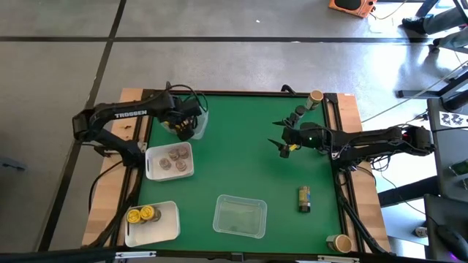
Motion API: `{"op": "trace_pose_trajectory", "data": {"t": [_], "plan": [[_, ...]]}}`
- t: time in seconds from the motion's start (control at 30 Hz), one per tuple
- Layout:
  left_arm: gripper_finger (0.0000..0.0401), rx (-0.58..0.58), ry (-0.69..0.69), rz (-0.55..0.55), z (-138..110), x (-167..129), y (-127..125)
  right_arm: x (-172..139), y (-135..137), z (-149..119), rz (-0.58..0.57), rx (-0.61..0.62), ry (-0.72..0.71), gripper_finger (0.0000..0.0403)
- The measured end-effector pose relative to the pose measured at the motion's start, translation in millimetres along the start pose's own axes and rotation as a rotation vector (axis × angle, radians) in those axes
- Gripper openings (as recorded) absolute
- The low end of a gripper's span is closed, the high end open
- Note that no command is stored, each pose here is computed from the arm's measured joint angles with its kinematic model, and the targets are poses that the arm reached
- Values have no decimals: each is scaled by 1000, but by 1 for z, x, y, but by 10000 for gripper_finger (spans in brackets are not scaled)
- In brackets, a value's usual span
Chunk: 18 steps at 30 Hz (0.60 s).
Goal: Sort spices by type
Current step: Put the yellow spice bottle from the top transparent bin into the bottom white bin
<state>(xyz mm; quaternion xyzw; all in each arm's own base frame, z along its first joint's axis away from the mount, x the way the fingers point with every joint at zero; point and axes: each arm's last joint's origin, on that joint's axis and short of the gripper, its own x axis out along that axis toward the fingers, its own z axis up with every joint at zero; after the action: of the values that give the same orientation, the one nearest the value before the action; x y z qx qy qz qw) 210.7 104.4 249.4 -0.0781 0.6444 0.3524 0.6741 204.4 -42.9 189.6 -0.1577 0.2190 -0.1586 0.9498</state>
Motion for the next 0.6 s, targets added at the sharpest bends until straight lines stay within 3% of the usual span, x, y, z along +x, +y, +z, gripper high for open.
{"op": "trace_pose_trajectory", "data": {"t": [0.6], "plan": [[337, 10, -8, -89, -6, 41, 1, 0, 0, 0, 0, 1, 0, 337]]}}
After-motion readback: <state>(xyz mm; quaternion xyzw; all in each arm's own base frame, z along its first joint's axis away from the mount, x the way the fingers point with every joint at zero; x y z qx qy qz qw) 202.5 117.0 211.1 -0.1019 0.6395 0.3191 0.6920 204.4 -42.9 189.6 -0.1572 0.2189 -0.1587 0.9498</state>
